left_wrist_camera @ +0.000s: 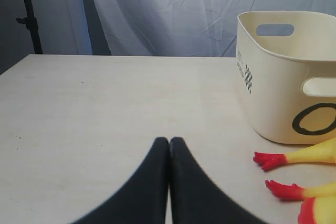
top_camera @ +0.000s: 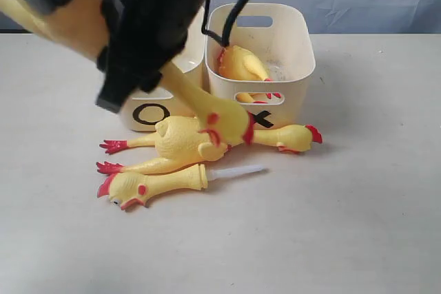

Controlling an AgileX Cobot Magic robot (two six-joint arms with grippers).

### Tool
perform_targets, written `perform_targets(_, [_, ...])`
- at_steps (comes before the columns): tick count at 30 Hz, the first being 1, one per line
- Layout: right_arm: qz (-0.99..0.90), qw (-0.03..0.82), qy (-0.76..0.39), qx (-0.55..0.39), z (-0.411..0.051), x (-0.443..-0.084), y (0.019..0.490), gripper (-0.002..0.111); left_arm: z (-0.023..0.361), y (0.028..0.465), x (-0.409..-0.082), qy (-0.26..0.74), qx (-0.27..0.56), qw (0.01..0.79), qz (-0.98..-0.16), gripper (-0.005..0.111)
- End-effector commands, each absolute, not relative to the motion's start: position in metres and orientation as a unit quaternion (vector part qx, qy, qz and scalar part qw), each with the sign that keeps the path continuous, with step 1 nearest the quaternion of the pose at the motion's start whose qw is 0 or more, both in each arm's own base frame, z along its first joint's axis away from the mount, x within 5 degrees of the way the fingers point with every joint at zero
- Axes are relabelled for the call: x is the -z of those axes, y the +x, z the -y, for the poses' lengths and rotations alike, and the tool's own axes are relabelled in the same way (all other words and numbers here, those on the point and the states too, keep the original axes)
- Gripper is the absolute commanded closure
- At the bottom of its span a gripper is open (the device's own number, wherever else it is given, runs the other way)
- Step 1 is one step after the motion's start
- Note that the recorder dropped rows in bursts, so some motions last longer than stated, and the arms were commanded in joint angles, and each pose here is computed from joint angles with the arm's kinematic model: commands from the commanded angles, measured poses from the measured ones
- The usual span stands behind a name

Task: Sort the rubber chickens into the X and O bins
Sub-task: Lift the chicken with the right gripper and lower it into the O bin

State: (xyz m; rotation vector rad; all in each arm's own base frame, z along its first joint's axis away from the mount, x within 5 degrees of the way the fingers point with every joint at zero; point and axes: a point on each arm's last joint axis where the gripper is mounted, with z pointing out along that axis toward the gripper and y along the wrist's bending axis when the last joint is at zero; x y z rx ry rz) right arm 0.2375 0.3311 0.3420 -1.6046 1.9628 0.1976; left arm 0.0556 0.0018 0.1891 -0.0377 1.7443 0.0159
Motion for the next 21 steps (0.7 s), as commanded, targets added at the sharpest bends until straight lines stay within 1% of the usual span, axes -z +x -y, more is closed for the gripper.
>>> perform_targets(1, [-0.697, 0.458, -0.537, -0.130, -0.346, -0.374, 0.250, 0.109, -0.002, 0.055, -0.191, -0.017, -0.004, 0.651, -0.759, 0.107])
perform_targets(3, [-0.672, 0.507, -0.519, -0.146, -0.352, -0.381, 0.254, 0.109, -0.002, 0.055, -0.191, -0.017, -0.004, 0.651, -0.759, 0.107])
perform_targets(7, [-0.638, 0.578, -0.482, -0.161, -0.356, -0.388, 0.269, 0.109, -0.002, 0.055, -0.191, -0.017, -0.004, 0.651, -0.759, 0.107])
perform_targets(12, [-0.617, 0.629, -0.440, -0.173, -0.363, -0.375, 0.294, 0.109, -0.002, 0.055, -0.191, -0.017, -0.004, 0.651, -0.759, 0.107])
perform_targets(16, [-0.611, 0.663, -0.391, -0.184, -0.364, -0.355, 0.325, 0.109, -0.002, 0.055, -0.191, -0.017, -0.004, 0.651, -0.759, 0.107])
perform_targets(21, [-0.664, 0.660, -0.282, -0.212, -0.350, -0.311, 0.373, 0.109, -0.002, 0.055, -0.191, -0.017, -0.004, 0.651, -0.759, 0.107])
